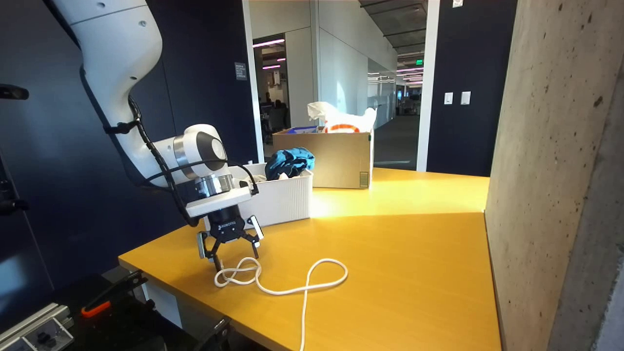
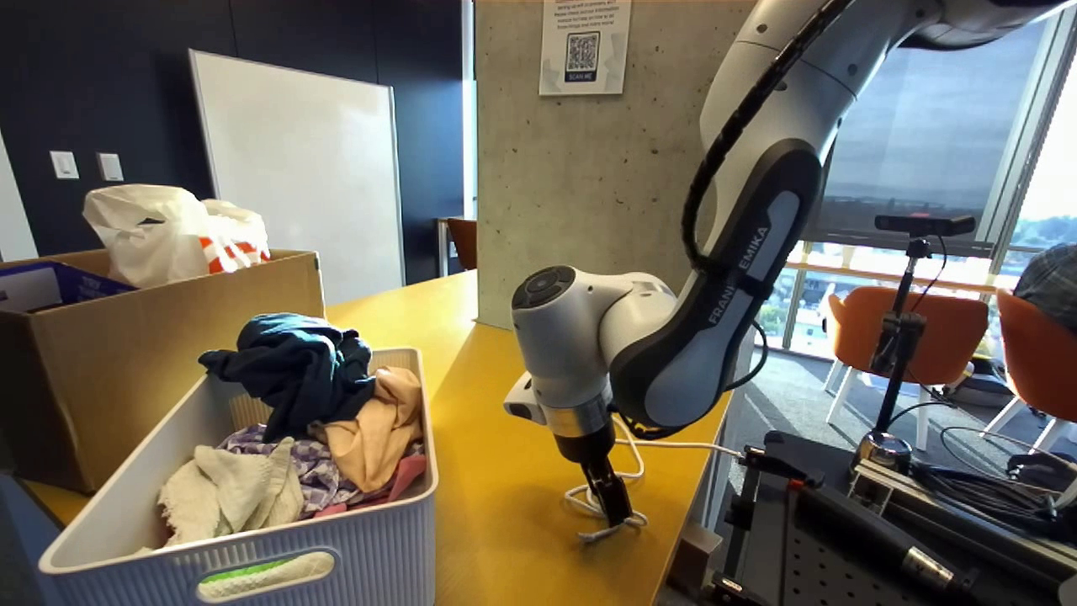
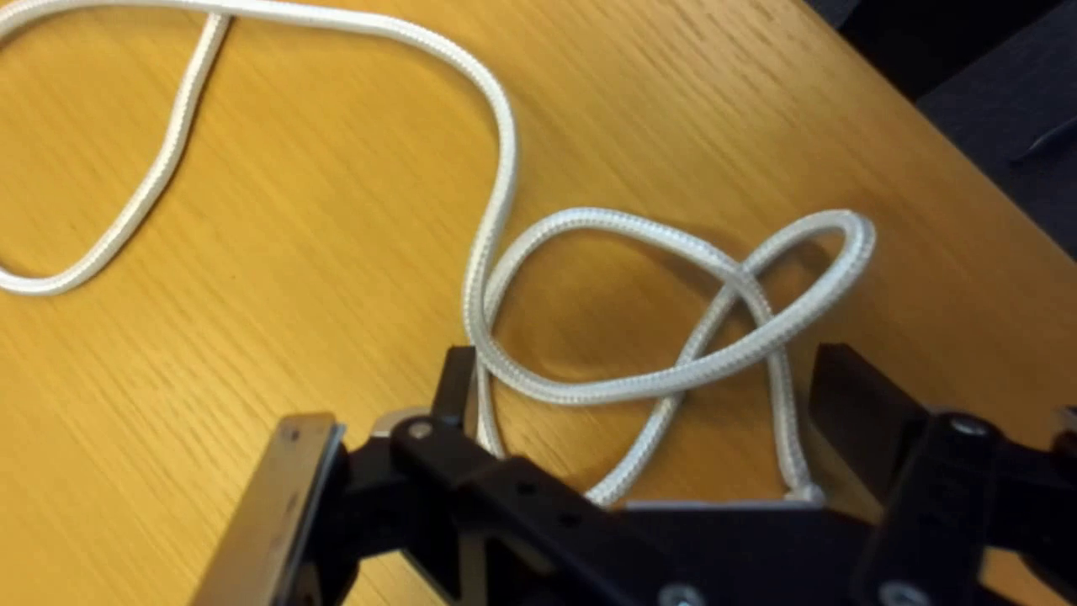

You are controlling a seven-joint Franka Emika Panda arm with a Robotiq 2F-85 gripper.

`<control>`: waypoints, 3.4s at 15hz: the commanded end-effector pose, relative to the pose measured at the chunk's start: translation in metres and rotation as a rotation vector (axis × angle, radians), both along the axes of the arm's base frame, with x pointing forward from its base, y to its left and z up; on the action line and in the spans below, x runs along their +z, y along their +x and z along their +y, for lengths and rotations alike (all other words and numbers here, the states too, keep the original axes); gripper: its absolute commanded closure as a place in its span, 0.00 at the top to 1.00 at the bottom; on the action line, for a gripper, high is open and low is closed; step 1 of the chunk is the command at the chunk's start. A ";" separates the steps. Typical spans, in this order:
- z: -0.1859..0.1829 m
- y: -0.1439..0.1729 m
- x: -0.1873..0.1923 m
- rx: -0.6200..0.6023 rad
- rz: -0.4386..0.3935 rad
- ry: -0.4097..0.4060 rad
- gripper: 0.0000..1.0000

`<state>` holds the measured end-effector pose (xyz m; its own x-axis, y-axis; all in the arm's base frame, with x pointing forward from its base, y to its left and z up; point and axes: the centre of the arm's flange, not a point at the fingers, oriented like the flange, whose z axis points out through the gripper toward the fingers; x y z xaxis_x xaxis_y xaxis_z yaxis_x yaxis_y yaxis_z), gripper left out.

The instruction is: Straighten the shoelace

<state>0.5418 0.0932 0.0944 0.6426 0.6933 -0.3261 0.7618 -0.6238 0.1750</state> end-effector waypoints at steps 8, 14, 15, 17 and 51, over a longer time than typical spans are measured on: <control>-0.033 -0.017 -0.002 -0.038 -0.135 0.083 1.00; 0.006 -0.086 -0.011 -0.108 -0.151 0.117 1.00; 0.007 -0.098 -0.010 -0.126 -0.161 0.119 1.00; 0.004 -0.118 -0.007 -0.174 -0.191 0.124 1.00; -0.141 -0.071 0.166 -0.339 -0.460 0.146 0.01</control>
